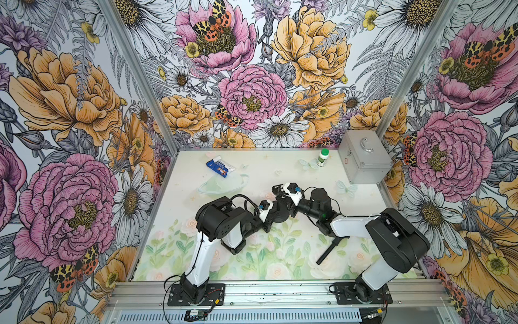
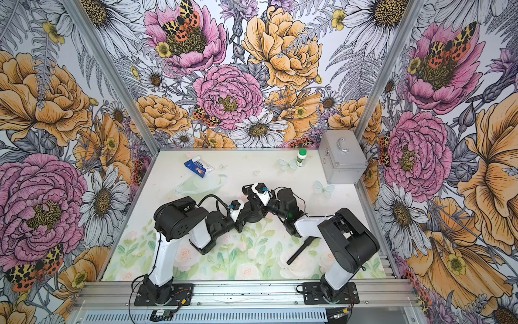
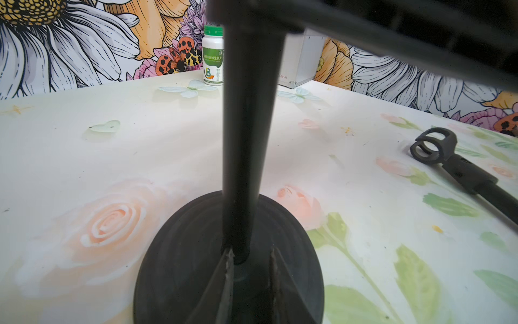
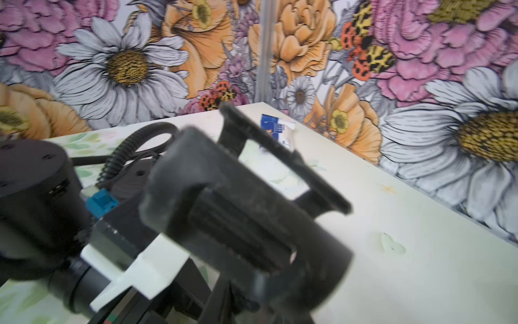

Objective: Assemble a microphone stand
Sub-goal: Screw the microphone stand pole into the microphone stand base, then pick up the microphone stand at the center of the board.

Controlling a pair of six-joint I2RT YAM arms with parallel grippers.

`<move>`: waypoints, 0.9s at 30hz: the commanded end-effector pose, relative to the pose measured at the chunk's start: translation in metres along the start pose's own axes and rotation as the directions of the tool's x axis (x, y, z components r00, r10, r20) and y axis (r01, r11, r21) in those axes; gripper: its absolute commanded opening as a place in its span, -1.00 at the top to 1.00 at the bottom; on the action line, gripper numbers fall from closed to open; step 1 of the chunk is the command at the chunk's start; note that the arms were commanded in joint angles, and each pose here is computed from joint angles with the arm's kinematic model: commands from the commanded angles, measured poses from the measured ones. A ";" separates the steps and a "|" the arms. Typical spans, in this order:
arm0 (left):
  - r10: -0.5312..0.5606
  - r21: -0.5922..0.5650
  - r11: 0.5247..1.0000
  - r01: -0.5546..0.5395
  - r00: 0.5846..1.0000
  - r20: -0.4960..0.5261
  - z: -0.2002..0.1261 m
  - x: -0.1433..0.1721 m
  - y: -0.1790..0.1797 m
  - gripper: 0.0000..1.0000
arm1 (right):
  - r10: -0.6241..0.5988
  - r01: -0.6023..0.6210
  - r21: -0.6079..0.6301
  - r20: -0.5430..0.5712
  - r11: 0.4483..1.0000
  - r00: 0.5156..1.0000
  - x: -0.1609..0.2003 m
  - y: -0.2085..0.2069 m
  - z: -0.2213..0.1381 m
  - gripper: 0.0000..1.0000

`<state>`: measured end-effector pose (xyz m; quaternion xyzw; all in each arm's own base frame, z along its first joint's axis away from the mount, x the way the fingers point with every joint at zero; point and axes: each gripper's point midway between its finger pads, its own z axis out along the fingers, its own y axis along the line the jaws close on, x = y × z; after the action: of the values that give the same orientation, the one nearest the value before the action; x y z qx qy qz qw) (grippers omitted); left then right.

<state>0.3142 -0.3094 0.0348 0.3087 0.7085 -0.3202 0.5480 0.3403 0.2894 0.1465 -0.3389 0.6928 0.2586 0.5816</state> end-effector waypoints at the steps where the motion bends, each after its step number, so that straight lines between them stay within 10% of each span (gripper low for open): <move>1: -0.029 0.037 0.999 0.033 0.993 -0.110 -0.004 0.036 -0.010 0.53 | 0.126 -0.077 0.464 -0.075 0.883 0.989 0.044 -0.057 -0.022 1.00; 11: -0.031 0.036 0.999 0.035 0.993 -0.112 -0.004 0.037 -0.010 0.53 | 0.084 -0.042 0.390 -0.089 0.920 0.992 0.033 -0.032 -0.007 1.00; 15: -0.030 0.034 0.999 0.034 0.993 -0.111 -0.004 0.037 -0.009 0.53 | -0.085 0.086 0.007 -0.095 0.996 0.992 0.024 0.021 0.008 0.21; 21: 0.026 0.155 0.988 -0.011 0.995 -0.093 -0.003 0.031 -0.027 0.49 | -0.162 0.064 -0.541 -0.135 0.838 0.978 0.037 0.049 -0.026 0.11; 27: 0.027 0.291 0.957 -0.016 0.999 -0.033 0.000 0.008 -0.038 0.47 | -0.162 0.068 -0.579 -0.113 0.813 0.980 0.025 0.022 -0.033 0.08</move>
<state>0.2931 -0.3264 0.0358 0.3723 0.6740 -0.3765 0.5152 0.3239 0.2735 0.1300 -0.5263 0.6391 0.3285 0.4547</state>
